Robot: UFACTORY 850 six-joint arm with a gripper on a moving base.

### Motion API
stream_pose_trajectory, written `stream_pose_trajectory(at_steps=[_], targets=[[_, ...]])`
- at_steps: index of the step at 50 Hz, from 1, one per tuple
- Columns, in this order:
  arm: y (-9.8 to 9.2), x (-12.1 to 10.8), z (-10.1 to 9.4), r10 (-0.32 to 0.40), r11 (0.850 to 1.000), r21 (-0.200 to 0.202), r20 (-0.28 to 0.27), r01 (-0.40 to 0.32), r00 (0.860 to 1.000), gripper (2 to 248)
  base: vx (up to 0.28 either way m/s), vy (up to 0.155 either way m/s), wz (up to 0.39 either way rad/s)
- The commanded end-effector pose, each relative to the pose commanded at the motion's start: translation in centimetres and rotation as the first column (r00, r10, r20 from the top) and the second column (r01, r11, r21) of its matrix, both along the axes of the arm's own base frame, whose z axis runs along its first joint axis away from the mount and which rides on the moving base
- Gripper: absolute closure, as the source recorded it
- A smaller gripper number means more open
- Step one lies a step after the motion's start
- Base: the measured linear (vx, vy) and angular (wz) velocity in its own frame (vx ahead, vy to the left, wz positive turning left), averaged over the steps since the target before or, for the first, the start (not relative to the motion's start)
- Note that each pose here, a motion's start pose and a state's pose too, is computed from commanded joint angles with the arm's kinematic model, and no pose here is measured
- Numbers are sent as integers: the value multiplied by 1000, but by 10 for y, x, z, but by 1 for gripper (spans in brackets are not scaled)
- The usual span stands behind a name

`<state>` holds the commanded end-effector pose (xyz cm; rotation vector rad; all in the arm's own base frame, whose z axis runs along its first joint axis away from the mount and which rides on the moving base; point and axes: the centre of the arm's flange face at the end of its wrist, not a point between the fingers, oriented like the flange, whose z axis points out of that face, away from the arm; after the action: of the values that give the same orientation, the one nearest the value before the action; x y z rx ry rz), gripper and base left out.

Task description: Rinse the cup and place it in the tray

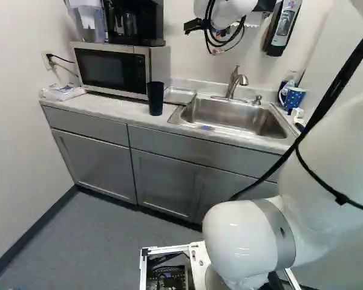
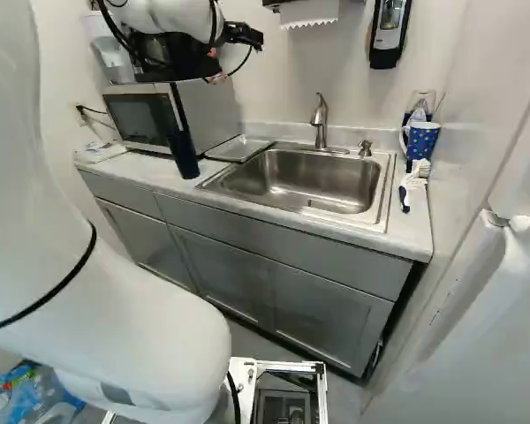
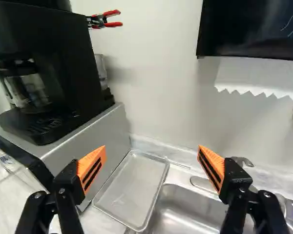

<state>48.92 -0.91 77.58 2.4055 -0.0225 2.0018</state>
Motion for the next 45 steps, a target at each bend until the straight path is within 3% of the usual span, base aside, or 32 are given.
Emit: stream_pose_trajectory(at_steps=[34,45], targets=[[-50,37,0,-93,996,0,-7,93,996,3,0,0,0],[-67,37,-4,-123,992,1,-52,124,991,3,0,0,0]])
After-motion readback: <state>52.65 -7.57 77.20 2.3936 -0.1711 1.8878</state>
